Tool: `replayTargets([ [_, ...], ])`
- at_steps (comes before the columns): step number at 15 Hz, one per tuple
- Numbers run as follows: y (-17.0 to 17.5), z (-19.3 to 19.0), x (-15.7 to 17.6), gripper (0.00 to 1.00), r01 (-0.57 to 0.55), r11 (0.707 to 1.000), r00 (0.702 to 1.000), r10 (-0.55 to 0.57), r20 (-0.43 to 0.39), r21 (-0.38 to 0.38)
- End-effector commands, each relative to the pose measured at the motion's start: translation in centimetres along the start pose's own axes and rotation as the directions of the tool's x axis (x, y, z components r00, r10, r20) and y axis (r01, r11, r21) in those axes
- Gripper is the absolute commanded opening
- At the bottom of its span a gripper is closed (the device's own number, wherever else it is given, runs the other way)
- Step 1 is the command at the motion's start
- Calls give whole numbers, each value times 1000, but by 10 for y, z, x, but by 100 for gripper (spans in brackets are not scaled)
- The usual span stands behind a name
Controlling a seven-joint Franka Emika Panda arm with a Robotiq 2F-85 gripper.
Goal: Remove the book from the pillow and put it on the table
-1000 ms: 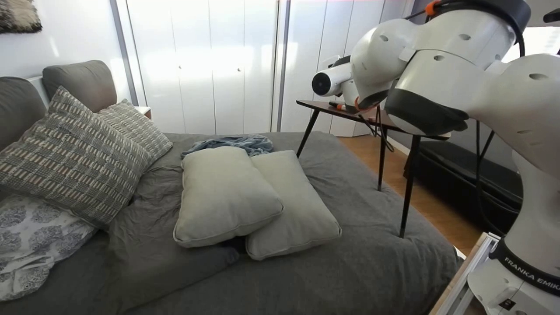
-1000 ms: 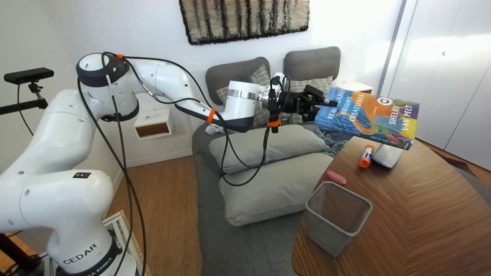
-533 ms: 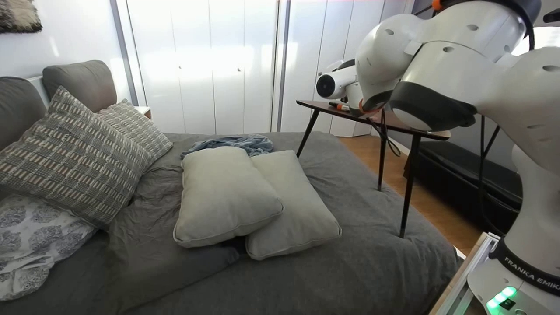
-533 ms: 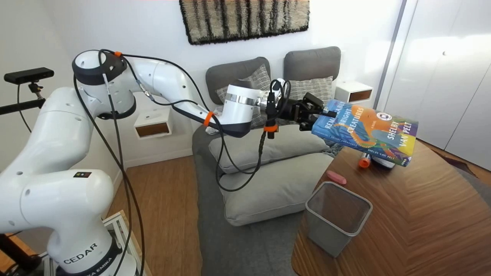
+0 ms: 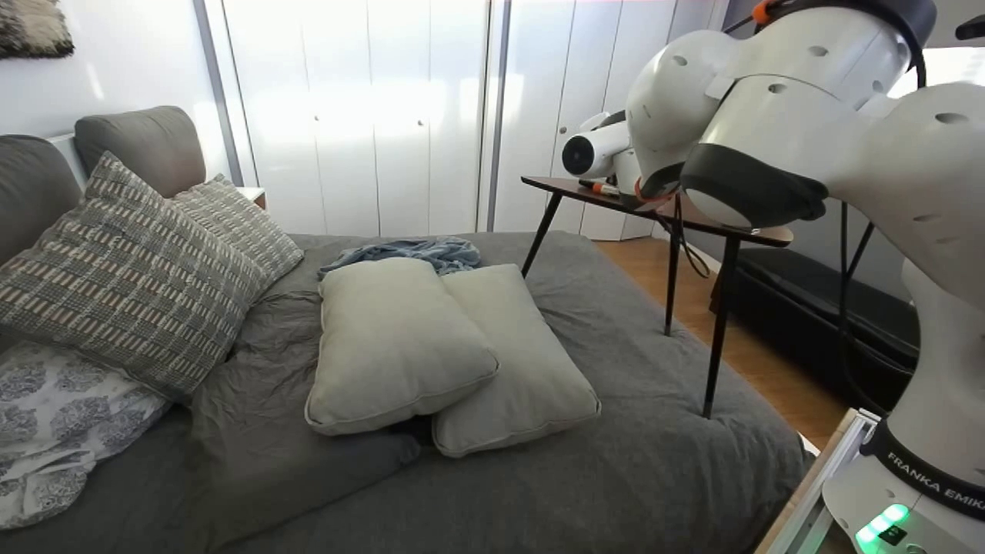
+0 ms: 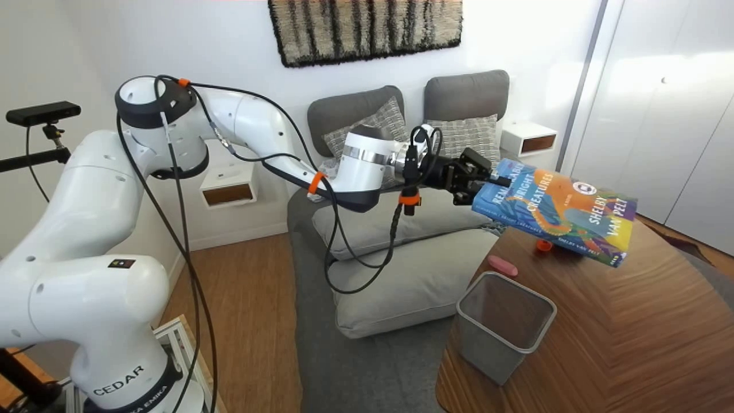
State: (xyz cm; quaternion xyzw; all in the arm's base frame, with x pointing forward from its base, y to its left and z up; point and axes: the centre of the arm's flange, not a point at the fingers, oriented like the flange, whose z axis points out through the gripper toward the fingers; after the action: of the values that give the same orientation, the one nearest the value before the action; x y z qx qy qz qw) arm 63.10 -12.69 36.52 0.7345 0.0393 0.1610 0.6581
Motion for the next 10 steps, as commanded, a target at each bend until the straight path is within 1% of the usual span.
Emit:
replayTargets([
  [1, 52, 35, -8, 11, 65, 997, 998, -65, 7, -34],
  [3, 68, 54, -14, 11, 105, 994, 994, -105, -6, -6],
  [6, 80, 69, -19, 11, 138, 989, 989, -135, -57, 59],
  [8, 86, 76, -26, 11, 130, 984, 987, -117, -106, 124],
  [10, 88, 81, -34, 11, 94, 977, 989, -70, -132, 193],
])
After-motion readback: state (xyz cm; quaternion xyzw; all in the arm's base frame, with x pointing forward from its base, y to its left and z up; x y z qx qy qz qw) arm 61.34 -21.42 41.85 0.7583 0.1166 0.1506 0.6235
